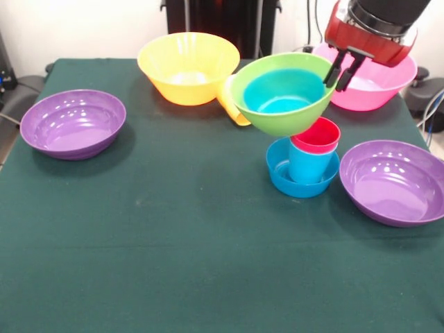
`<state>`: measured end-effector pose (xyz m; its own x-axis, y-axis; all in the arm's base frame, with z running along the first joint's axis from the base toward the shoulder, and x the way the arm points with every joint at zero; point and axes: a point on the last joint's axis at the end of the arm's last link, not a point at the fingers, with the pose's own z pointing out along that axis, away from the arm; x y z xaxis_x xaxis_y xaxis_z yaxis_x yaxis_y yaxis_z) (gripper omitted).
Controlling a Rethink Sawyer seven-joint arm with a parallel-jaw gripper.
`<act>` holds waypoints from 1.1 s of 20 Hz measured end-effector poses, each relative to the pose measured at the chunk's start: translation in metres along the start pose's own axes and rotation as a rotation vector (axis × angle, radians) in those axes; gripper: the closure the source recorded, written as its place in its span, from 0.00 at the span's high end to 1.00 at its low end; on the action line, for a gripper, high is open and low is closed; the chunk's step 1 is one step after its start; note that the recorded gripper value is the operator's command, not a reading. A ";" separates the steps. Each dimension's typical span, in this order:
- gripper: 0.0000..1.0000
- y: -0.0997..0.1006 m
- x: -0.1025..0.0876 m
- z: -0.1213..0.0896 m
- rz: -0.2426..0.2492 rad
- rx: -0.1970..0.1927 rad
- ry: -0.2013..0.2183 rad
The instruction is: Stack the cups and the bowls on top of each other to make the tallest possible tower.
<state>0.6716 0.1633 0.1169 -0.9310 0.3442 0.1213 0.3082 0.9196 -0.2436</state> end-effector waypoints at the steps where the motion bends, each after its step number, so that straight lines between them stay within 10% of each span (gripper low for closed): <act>1: 0.00 0.001 0.000 0.001 0.002 0.002 -0.001; 22: 0.00 0.014 0.005 0.012 0.045 0.040 0.011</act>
<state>0.6686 0.1754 0.1027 -0.9140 0.3876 0.1203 0.3416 0.8948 -0.2875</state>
